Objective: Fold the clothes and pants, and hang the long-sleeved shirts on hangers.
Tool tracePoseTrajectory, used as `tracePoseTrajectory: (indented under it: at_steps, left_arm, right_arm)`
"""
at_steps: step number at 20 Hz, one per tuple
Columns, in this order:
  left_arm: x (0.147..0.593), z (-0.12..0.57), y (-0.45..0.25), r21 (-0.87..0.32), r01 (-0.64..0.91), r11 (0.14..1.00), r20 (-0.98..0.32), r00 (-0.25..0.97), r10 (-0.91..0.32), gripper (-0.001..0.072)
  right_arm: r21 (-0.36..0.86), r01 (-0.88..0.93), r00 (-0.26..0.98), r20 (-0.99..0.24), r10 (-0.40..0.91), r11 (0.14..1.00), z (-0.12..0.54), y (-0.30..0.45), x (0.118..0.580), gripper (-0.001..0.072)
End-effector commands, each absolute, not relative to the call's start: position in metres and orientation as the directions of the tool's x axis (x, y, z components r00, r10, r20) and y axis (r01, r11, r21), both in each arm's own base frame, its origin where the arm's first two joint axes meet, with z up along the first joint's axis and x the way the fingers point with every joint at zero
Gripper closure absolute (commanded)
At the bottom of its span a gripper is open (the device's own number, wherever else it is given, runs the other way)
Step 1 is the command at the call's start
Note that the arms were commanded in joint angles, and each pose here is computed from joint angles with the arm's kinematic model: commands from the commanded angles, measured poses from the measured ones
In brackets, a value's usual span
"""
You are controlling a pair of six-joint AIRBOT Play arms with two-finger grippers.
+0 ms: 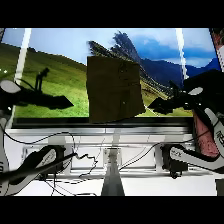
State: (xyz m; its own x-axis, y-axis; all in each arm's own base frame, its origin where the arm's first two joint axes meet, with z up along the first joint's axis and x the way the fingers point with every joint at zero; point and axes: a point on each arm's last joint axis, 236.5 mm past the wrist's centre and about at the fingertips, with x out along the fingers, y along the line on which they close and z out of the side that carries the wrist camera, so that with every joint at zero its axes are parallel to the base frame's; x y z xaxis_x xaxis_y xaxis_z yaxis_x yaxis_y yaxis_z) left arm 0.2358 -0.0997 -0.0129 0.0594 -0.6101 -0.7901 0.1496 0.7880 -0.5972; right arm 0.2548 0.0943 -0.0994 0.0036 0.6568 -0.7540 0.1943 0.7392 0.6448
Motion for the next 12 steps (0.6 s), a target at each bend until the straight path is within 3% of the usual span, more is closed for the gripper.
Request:
tracePoseTrajectory:
  at_steps: [1,7,8,10,11,12]
  left_arm:
    - [0.211,-0.053,-0.105,-0.636,0.025,0.771,-0.769,0.054,-0.637,0.0154]
    - [0.2,-0.089,-0.115,-0.666,-0.118,0.737,-0.746,0.113,-0.656,0.0154]
    - [0.197,-0.091,-0.115,-0.663,-0.121,0.739,-0.748,0.108,-0.654,0.0154]
    - [0.197,-0.094,-0.115,-0.661,-0.132,0.739,-0.751,0.115,-0.651,0.0154]
    - [0.199,-0.095,-0.114,-0.658,-0.134,0.741,-0.753,0.125,-0.647,0.0154]
    - [0.202,-0.095,-0.114,-0.66,-0.139,0.738,-0.751,0.138,-0.646,0.0154]
  right_arm:
    - [0.696,0.253,-0.008,-0.693,0.721,0.672,-0.108,0.118,0.258,0.0217]
    - [0.69,0.218,-0.062,-0.696,0.716,0.69,-0.12,0.138,0.251,0.026]
    - [0.7,0.175,-0.052,-0.696,0.716,0.693,-0.119,0.139,0.254,0.0312]
    - [0.71,0.128,-0.032,-0.694,0.719,0.692,-0.119,0.138,0.258,0.0588]
    - [0.712,0.113,-0.03,-0.694,0.719,0.693,-0.118,0.138,0.259,0.0671]
    - [0.712,0.109,-0.029,-0.695,0.718,0.694,-0.119,0.138,0.259,0.0671]
